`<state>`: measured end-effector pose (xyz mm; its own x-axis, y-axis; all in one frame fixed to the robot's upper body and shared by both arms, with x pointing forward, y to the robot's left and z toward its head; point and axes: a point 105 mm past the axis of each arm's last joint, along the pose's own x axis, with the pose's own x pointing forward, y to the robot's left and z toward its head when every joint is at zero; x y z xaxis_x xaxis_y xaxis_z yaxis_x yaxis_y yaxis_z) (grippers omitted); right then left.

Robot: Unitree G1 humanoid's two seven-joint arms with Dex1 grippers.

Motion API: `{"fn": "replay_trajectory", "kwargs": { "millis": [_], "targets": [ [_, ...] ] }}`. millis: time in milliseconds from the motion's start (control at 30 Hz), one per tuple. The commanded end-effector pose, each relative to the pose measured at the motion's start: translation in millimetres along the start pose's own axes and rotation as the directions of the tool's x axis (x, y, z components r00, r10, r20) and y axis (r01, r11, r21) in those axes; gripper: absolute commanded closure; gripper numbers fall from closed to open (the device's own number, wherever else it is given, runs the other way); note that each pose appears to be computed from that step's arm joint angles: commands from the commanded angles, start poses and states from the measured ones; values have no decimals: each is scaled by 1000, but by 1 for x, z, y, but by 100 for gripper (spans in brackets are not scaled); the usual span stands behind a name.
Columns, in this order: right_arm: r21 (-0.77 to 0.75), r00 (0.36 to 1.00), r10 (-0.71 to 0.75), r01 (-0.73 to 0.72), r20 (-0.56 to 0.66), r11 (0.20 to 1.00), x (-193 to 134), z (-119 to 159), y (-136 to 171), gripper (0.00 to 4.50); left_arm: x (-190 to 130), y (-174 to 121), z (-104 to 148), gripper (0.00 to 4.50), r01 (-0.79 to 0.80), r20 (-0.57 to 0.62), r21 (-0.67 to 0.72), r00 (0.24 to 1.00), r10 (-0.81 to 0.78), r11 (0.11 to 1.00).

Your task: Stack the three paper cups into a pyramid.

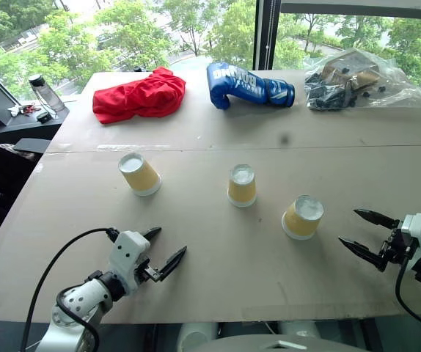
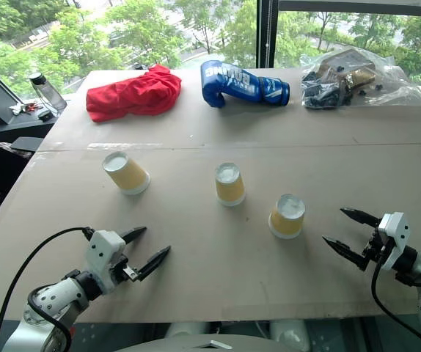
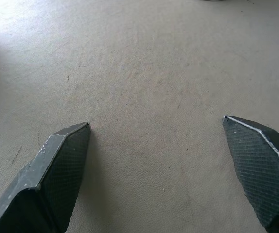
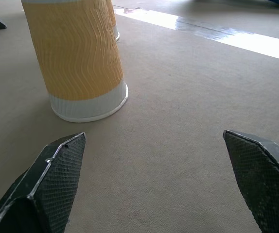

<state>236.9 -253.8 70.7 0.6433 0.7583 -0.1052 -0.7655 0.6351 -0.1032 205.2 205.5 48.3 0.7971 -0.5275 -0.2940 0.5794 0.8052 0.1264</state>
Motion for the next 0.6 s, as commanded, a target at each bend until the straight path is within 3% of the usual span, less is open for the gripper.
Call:
{"fn": "replay_trajectory", "kwargs": {
  "millis": [33,267,600],
  "targets": [
    [-33,1000,-9,9,16,999,-3,7,-3,0,-1,-4,-15,6,15,-57,-34,998,-17,999],
    [-38,999,34,-33,27,999,3,13,5,0,1,-3,-11,6,24,-42,-19,999,-25,1000],
    [-35,986,152,-150,65,988,29,30,36,0,7,-9,34,6,189,94,49,977,-192,981]
  ]
}}
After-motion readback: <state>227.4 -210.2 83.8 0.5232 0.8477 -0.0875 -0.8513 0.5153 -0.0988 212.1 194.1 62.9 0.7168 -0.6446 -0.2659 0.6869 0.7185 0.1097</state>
